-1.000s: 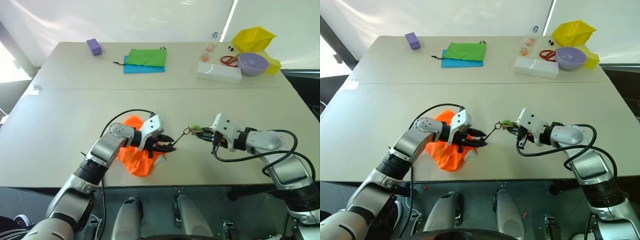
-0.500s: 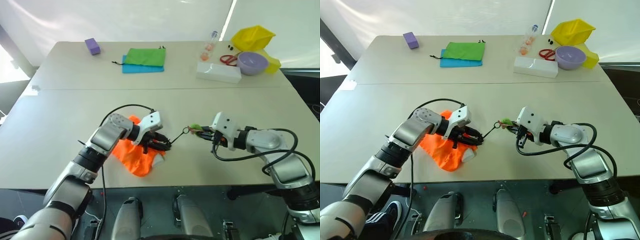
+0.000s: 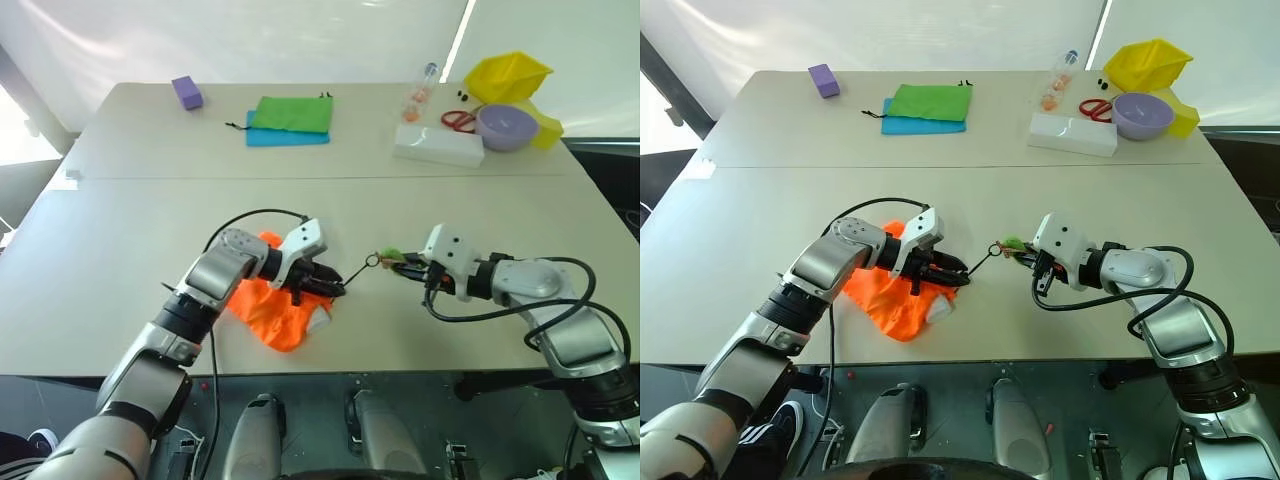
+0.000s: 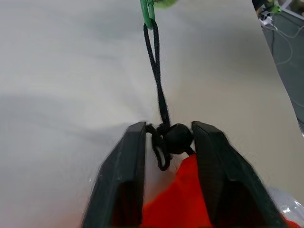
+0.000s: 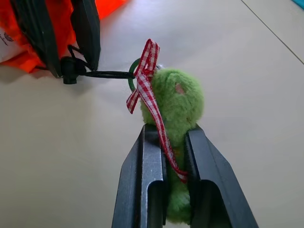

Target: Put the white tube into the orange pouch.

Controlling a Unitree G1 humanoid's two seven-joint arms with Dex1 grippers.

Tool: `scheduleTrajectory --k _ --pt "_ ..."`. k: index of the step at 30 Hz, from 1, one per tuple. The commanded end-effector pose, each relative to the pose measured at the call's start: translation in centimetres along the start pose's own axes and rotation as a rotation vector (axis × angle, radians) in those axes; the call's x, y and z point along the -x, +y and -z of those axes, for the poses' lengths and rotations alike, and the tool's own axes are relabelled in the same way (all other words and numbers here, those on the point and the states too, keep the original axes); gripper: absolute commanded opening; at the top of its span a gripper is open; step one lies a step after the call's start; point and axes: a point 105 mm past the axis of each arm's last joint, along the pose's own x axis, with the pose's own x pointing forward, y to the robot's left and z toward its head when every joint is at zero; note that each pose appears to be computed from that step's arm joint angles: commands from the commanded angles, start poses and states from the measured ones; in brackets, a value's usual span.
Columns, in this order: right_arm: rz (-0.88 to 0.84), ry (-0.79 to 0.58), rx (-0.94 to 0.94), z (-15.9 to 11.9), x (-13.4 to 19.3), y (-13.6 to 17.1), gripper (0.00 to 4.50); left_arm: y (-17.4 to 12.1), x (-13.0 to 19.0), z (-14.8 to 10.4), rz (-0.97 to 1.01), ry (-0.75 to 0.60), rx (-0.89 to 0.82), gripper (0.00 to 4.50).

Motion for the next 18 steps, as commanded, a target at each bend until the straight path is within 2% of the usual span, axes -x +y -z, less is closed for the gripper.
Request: scheduleTrajectory --k 1,11,13,16,18 --pt "0.015 -0.039 0.041 -1.5 0.4 -0.3 0.00 -0.5 0.0 0.3 0.023 0.004 0.010 0.03" --pt "0.020 -0.037 0.045 -1.5 0.5 -0.5 0.00 -0.1 0.2 -0.1 0.009 -0.019 0.005 0.03" --pt "0.017 -0.037 0.044 -1.5 0.5 -0.4 0.00 -0.4 0.4 -0.4 0.024 -0.033 0.012 0.57" --pt "0.014 -0.037 0.042 -1.5 0.5 -0.3 0.00 -0.3 0.7 -0.7 0.008 -0.047 0.007 1.65" --pt "0.014 -0.037 0.041 -1.5 0.5 -0.3 0.00 -0.4 0.8 -0.7 0.017 -0.045 0.028 1.65"
